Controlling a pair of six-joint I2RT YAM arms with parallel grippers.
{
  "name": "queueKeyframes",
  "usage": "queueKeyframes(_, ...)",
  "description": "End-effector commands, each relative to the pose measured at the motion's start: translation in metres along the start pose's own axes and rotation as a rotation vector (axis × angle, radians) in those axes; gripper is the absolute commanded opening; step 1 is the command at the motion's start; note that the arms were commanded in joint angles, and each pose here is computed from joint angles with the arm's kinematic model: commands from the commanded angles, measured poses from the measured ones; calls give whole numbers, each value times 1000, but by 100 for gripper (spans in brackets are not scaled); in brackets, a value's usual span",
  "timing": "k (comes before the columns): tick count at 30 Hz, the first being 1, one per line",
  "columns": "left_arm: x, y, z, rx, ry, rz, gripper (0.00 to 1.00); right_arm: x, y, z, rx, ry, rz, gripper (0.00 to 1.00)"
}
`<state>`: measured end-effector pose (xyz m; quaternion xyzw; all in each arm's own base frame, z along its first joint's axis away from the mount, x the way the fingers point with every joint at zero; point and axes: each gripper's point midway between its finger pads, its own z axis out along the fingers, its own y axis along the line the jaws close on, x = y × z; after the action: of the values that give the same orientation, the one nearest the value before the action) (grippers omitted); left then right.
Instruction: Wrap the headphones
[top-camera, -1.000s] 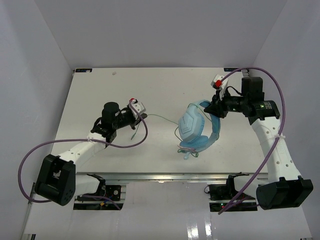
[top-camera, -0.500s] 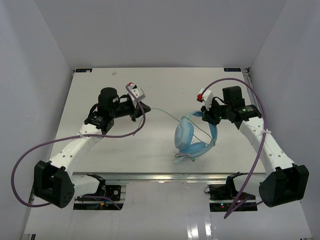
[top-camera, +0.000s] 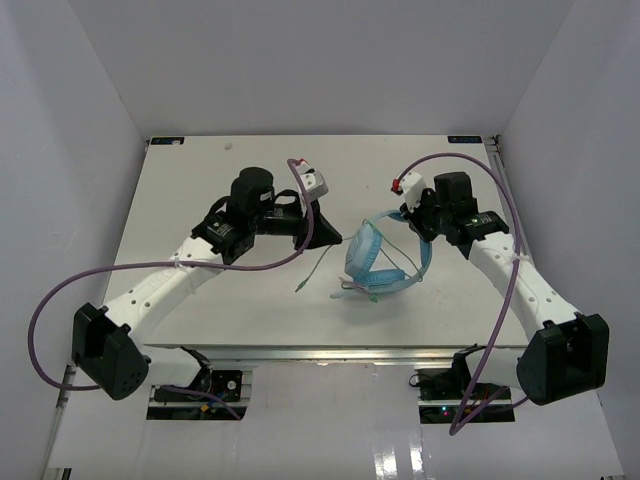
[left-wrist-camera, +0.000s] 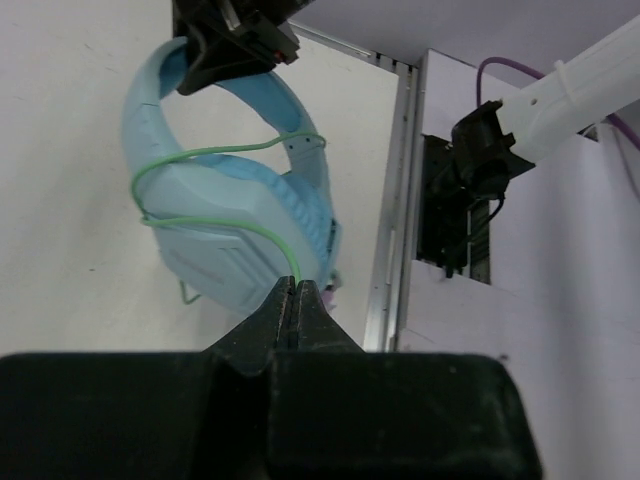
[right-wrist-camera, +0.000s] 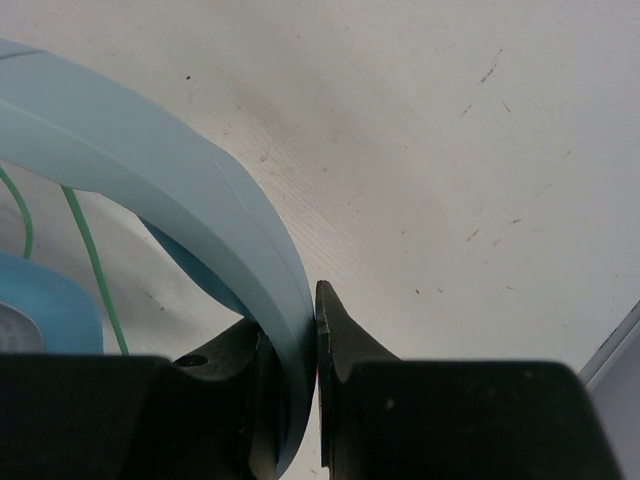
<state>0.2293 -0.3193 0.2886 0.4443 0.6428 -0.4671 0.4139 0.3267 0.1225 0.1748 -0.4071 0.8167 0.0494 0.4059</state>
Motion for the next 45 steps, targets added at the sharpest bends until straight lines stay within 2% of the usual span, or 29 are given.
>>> queueKeyframes(1, -10, -18, 18, 55, 19, -167, 0, -22, -26, 1, 177, -63, 86, 8)
queueKeyframes(9, -28, -9, 40, 44, 23, -325, 0, -31, -26, 7, 291, -85, 126, 8)
queueKeyframes(14, -24, -3, 54, 39, 48, -456, 0, -34, -24, 13, 292, -91, 183, 8)
queueKeyframes(17, -18, 4, 63, 5, 49, -478, 0, -35, -19, 17, 266, -89, 223, 8)
queueKeyframes(30, 11, -5, 97, -75, 73, -481, 0, -42, 14, 35, 90, -67, 407, 8)
queueKeyframes(36, 29, 2, 93, -175, 73, -472, 0, -50, 9, 32, 85, -80, 478, 8)
queueKeyframes(45, 45, 11, 100, -269, 66, -455, 1, -58, 6, 28, 69, -103, 499, 8)
